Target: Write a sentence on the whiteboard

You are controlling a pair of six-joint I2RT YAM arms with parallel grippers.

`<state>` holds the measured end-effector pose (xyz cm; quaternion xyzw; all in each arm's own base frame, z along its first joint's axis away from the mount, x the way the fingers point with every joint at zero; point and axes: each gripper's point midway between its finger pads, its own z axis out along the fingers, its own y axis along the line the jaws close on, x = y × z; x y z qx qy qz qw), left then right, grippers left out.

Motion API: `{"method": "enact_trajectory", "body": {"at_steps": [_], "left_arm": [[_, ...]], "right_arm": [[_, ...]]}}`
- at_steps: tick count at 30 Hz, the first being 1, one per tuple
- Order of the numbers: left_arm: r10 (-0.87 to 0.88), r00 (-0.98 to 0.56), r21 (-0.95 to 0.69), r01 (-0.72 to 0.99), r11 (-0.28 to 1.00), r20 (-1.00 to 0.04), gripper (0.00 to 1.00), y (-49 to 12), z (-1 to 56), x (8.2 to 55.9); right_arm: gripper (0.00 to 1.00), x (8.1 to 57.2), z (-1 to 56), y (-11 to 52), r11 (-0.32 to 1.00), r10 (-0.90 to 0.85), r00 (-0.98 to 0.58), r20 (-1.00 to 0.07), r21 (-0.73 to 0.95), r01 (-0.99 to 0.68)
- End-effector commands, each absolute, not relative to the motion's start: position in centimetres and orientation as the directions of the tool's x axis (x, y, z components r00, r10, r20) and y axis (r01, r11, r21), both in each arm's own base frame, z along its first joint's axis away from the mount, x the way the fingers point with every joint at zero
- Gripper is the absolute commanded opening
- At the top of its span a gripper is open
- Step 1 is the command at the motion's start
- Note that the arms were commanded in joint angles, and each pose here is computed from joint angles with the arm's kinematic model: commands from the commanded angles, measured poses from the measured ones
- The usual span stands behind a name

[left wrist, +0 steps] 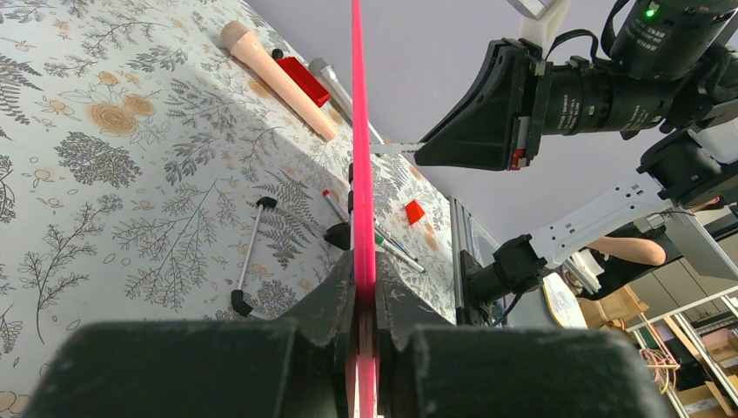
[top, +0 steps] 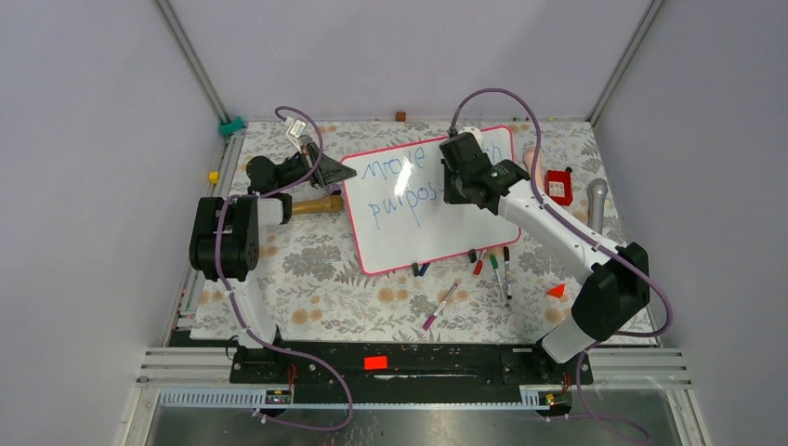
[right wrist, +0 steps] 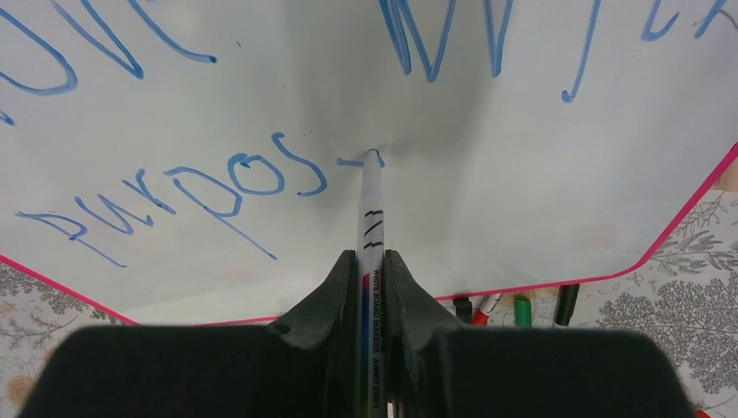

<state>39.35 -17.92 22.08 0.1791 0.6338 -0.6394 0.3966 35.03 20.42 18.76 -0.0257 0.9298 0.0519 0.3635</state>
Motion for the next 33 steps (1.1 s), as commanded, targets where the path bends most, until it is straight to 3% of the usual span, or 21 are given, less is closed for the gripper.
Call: {"method": "enact_trajectory", "body": {"at_steps": [1,23,33], "left_arm": [[-0.245,-0.523,-0.559,0.823,0.106,-0.816,0.0,-17.9,23.9,38.9],[-0.245,-0.522,-0.558,0.823,0.105,-0.817,0.0,-18.0,23.9,39.0],[-0.243,-0.52,-0.555,0.826,0.104,-0.819,0.0,-18.0,24.0,39.0]], "right_arm": [[0.0,38.5,21.6,21.4,0.991,0.038,-0.641,-0.766,0.113,-0.075],[0.0,34.4,18.4,21.4,0.977,0.036,-0.74,-0.672,0.18,-0.115],[0.0,33.7,18.5,18.6,0.995,0.024,-0.73,-0.683,0.085,-0.047]]}}
